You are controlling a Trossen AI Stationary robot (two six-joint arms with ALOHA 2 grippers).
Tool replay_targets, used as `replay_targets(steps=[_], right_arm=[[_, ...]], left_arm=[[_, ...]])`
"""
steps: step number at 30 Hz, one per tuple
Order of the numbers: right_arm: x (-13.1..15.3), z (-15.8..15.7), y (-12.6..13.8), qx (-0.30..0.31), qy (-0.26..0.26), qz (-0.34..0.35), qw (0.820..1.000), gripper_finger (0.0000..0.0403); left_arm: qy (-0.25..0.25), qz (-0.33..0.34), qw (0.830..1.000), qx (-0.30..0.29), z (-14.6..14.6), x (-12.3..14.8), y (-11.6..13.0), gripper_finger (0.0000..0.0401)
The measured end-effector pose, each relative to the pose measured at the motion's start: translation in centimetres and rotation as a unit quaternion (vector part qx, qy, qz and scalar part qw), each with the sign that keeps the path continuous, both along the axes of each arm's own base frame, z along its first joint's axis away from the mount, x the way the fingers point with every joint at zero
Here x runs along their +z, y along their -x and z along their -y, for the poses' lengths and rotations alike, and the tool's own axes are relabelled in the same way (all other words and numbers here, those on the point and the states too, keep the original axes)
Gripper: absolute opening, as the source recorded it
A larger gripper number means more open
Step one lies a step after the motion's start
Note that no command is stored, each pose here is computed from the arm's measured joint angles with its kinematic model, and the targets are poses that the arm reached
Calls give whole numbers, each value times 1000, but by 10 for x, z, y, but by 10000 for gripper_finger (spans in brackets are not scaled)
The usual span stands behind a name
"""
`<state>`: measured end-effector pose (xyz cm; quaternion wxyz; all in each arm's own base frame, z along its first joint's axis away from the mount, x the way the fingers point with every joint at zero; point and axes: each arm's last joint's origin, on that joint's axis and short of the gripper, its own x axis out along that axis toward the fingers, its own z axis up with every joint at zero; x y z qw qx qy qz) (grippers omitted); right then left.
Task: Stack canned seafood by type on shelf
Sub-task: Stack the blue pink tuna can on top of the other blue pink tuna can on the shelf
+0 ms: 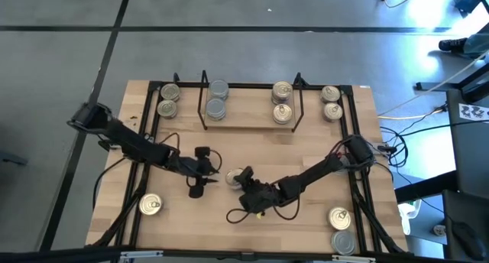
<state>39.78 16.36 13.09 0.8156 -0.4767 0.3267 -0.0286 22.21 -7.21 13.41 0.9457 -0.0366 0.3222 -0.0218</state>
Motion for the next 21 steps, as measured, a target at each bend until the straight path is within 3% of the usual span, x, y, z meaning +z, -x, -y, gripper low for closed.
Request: replay_targets(steps=[8, 16, 21], right_arm=[[45, 20, 24, -91, -59, -17, 994, 189], [92, 53, 49, -188, -58, -6, 981, 189], [116, 82, 63, -241, -55, 4, 969, 189]], left_arm=[[-4, -43, 994, 99, -3, 4, 17, 159], [-16, -22, 987, 160, -2, -3, 13, 159], [-20, -9, 987, 161, -2, -3, 8, 159]])
